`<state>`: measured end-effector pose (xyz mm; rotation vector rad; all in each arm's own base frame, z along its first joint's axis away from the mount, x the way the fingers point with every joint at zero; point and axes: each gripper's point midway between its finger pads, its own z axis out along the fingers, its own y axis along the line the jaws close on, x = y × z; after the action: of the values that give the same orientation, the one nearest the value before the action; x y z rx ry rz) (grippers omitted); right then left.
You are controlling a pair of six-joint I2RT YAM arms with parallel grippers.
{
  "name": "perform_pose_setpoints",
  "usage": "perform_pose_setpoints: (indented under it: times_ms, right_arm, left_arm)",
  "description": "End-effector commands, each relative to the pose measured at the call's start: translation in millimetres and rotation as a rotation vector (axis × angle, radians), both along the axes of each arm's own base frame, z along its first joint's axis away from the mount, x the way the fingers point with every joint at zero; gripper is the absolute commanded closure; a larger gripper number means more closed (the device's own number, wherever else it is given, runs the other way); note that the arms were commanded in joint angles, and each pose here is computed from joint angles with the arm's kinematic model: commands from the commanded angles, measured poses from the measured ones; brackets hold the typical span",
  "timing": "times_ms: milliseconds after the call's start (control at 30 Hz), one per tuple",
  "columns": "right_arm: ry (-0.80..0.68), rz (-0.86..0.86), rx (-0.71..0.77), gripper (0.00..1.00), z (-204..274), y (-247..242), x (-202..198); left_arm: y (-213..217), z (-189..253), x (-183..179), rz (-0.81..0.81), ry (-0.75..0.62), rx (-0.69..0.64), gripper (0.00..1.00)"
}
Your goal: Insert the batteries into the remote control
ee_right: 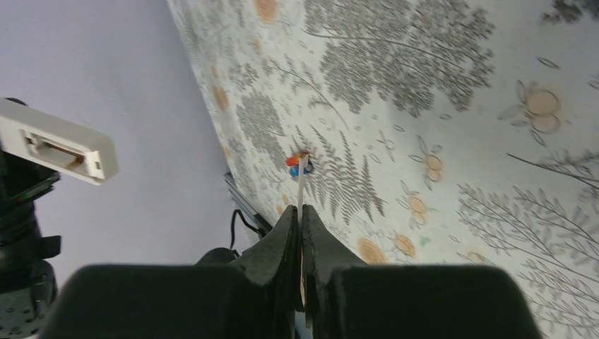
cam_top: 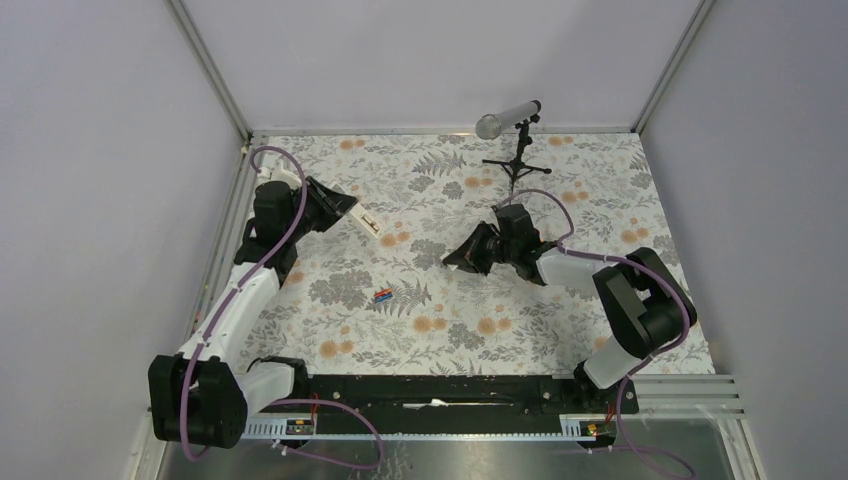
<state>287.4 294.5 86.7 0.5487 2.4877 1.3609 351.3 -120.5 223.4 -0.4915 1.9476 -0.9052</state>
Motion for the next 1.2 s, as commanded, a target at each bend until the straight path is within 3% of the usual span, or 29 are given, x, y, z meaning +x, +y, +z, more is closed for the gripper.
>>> perform_pose_setpoints:
  times_ms: [0,433,733,833,967,1067,1167]
  right_arm:
    - [0.03,0.054,-0.037,0.95,-18,-9,-15]
    - [0.174,0.086,-0.111,0.66,-49,-16,-28]
    - [0.146,0.133,-0.323,0.37,-48,-50,-37]
    - [0.061,0.139,-0.438,0.35,-42,-68,-32]
    - [-0.113,0.137,-0.51,0.4,-16,-78,-13]
    - [-0.265,0.222,-0.397,0.46,9,-48,-6]
    - [-0.418,0.415,-0.32,0.51,22,0,-19]
  left_arm:
    - [-2,8,0,-0.026,-0.049,0.019,1.0]
    - [3,4,2,-0.005,-0.043,0.037,1.0]
    - [7,4,-3,0.007,-0.039,0.065,1.0]
    - [11,7,-4,0.02,-0.049,0.084,1.0]
    - [14,13,-7,0.014,-0.042,0.115,1.0]
    - [15,8,-10,-0.023,-0.002,0.155,1.0]
    - [13,6,-14,-0.072,0.001,0.183,1.0]
